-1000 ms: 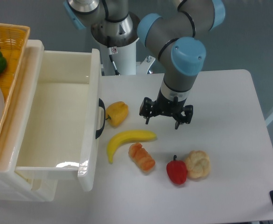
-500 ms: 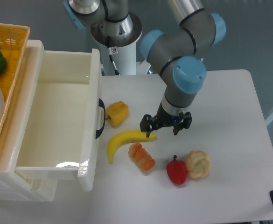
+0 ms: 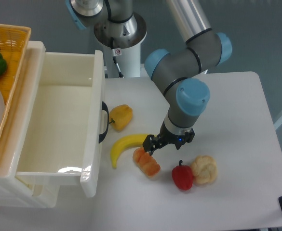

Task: Pick up the square bread
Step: 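Move the open gripper over the orange bread roll and lower it, then close the gripper around the orange bread roll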

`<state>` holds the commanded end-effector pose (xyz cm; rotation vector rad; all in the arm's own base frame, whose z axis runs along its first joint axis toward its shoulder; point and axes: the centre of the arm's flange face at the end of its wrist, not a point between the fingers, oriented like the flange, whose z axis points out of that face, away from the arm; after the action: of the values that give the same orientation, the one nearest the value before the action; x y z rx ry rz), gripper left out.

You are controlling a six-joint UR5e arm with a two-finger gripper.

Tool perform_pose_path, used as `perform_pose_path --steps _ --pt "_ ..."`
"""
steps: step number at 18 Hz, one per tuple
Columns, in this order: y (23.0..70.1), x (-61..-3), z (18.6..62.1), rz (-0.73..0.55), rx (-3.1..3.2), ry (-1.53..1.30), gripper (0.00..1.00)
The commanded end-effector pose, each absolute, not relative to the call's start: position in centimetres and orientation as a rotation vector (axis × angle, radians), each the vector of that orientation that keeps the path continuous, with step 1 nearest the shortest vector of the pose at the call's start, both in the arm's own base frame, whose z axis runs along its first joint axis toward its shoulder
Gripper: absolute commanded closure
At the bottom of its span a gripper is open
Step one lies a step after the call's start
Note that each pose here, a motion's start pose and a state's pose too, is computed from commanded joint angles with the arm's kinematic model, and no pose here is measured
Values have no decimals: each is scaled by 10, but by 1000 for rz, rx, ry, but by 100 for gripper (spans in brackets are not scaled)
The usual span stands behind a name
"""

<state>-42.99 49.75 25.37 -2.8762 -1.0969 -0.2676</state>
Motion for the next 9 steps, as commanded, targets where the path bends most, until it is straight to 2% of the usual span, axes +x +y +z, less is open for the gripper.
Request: perform_pose_path --steps 9 --pt "520 -414 227 -248 -2953 -1038 0"
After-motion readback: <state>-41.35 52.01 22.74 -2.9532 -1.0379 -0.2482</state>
